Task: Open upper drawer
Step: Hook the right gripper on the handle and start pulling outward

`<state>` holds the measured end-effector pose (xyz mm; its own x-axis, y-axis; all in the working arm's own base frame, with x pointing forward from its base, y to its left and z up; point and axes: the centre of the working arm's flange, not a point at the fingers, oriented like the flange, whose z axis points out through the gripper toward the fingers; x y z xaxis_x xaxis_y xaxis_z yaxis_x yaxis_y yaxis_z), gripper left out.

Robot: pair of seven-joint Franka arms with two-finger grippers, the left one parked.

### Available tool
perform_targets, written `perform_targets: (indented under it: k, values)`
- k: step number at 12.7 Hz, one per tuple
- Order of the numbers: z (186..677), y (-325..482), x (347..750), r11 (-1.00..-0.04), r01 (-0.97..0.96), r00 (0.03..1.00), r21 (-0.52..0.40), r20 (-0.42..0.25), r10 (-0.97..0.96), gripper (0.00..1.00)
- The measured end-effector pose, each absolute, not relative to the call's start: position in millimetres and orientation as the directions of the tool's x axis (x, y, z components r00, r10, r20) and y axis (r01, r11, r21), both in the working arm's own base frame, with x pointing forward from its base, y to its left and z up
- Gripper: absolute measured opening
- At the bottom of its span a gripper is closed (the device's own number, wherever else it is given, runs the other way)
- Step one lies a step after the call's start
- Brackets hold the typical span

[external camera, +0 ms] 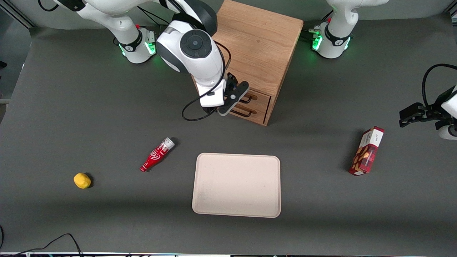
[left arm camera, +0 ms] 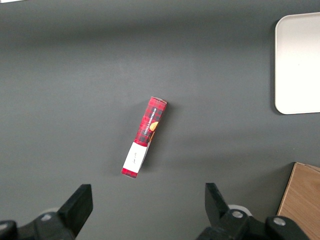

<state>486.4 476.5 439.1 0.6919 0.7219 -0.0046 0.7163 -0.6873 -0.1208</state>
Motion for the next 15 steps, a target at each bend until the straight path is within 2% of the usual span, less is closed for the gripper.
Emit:
perform_targets:
  k: [15]
  values:
    - [413.7,463.5,510.8,-0.632,0.767,0.638,-0.109,0.021,0.770,1.00]
